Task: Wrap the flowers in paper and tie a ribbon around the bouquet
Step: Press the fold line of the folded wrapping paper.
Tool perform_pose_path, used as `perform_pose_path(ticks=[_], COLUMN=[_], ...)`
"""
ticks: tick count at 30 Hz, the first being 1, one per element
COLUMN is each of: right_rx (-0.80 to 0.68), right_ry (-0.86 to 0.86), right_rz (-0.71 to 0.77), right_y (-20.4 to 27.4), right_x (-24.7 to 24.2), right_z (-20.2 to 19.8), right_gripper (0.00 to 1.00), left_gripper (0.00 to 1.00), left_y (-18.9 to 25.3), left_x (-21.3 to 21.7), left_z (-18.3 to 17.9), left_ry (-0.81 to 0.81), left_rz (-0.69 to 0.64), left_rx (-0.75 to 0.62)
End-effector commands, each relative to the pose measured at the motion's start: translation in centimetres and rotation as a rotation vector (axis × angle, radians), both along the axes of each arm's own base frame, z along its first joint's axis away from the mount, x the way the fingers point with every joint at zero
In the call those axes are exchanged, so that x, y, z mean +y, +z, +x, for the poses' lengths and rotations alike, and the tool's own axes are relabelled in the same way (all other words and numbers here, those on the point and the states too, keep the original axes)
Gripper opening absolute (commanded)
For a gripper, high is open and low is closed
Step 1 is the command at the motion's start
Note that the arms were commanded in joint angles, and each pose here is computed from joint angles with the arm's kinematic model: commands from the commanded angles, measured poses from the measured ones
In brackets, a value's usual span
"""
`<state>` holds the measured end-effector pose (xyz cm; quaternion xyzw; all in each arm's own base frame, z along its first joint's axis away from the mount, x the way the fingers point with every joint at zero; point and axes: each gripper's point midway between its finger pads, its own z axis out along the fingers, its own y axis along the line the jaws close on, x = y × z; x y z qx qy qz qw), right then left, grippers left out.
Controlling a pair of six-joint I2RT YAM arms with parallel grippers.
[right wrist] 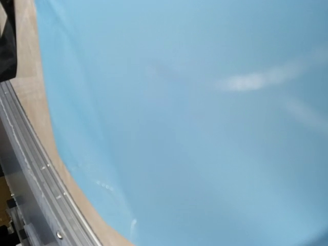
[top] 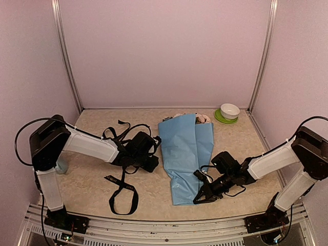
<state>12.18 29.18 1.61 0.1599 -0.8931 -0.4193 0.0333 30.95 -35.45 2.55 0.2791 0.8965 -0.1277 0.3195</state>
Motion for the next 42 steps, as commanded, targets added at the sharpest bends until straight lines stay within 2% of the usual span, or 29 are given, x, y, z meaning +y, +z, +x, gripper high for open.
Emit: perform_pose_path(ticks=[1, 6, 9, 12, 16, 21, 23, 28, 32, 37, 42], right_rx=[0.051, 0.046, 0.044, 0.044, 0.048, 0.042, 0.039, 0.026, 0.004, -0.006, -0.02], right_ry=[0.004, 0.001, 0.001, 0.003, 0.006, 0.0, 0.0, -0.004, -0.024, -0.039, -0.045], right_rz=[-0.101, -0.097, -0.097, -0.101, -0.104, -0.105, -0.104, -0.104, -0.101, -0.08, -0.066], right_y=[-1.8, -1.7, -1.7, -1.8, -1.9, -1.7, -1.6, -1.5, -1.0, -0.6, -0.2], right_x=[-1.8, -1.6, -1.6, -1.6, -1.6, -1.8, -1.7, -1.3, -1.4, -1.4, -1.2], right_z=[-1.4, -1.2, -1.1, -1.1, -1.2, -1.2, -1.1, -0.6, -0.3, -0.3, -0.1], right_gripper=[0.0, 0.0, 0.0, 0.0, 0.0, 0.0, 0.0, 0.0, 0.0, 0.0, 0.0], left_gripper=[0.39, 0.36, 0.29, 0.28, 0.28, 0.29, 0.3, 0.34, 0.34, 0.32, 0.33], left_y=[5.2, 7.8, 6.5, 4.7, 2.6, -0.5, -0.9, 1.9, 3.9, 3.2, 0.3], left_x=[1.2, -5.1, -8.0, -9.7, -10.9, -9.2, -9.3, -12.5, -13.1, -12.2, -14.3], left_z=[1.1, -5.7, -9.2, -10.8, -10.0, -8.7, -9.4, -11.4, -8.9, -4.4, -5.9], left_ry=[0.074, -0.201, -0.314, -0.362, -0.342, -0.263, -0.29, -0.402, -0.348, -0.221, -0.302], left_rz=[-0.009, -0.081, -0.131, -0.136, -0.084, -0.006, -0.004, -0.088, -0.232, -0.253, -0.179], left_rx=[-0.111, -0.155, -0.061, -0.015, -0.017, 0.021, 0.031, -0.03, 0.007, 0.032, 0.059])
